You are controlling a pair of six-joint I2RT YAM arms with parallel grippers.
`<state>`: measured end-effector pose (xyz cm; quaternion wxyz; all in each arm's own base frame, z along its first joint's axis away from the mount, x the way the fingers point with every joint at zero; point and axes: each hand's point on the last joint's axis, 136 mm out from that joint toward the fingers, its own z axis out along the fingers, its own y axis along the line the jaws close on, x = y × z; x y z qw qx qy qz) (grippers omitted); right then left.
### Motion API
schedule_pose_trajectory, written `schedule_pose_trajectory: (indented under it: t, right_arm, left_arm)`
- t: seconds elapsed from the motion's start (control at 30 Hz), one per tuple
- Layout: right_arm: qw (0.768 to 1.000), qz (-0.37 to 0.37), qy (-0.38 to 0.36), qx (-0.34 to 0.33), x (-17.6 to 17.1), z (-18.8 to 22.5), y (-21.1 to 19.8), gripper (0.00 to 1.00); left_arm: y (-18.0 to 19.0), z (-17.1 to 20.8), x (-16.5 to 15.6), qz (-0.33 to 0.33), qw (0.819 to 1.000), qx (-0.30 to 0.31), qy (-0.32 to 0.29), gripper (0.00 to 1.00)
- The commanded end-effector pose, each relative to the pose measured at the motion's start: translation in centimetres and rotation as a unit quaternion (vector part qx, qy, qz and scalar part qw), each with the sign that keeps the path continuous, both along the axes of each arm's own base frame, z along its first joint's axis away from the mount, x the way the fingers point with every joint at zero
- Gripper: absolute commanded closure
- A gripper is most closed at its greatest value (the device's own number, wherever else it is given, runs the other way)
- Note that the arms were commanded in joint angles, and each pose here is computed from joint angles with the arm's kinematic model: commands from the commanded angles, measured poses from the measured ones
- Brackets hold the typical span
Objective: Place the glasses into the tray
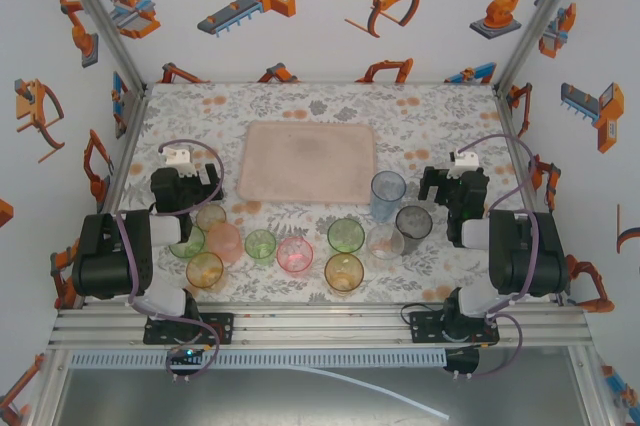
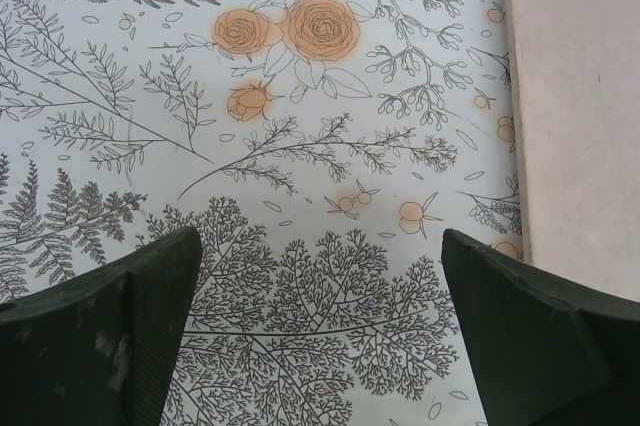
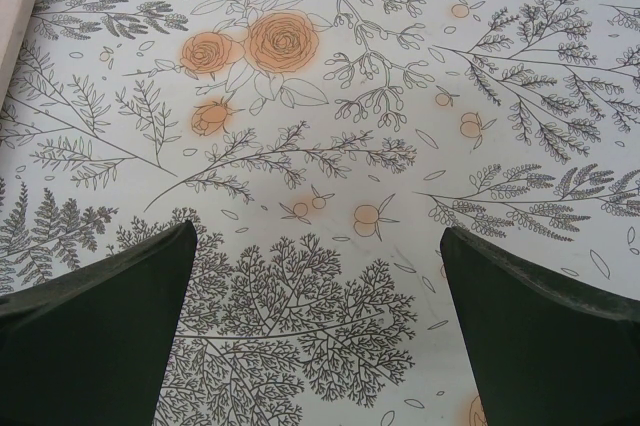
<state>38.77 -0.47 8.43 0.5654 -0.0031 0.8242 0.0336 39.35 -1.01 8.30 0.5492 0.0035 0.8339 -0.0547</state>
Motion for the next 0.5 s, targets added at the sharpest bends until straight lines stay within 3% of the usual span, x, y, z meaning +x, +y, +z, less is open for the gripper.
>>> schedule_pose_trajectory:
  t: [0.0, 0.4, 0.47]
  right_arm:
    - [1.000, 0.007, -0.012, -0.005, 0.5, 0.6, 0.1, 0.01]
    - [1.000, 0.003, -0.012, -0.005, 0.5, 0.6, 0.0, 0.01]
    - [0.999, -0.050, -0.004, -0.003, 0.8, 0.5, -1.7, 0.01]
  left_arm:
    - [-0.1, 0.6, 0.3, -0.004, 1.000, 0.008, -0.013, 0.03]
    - [-0.1, 0.5, 0.3, -0.003, 1.000, 0.008, -0.013, 0.03]
    - [-0.1, 0.7, 0.3, -0.003, 1.000, 0.007, -0.015, 0.03]
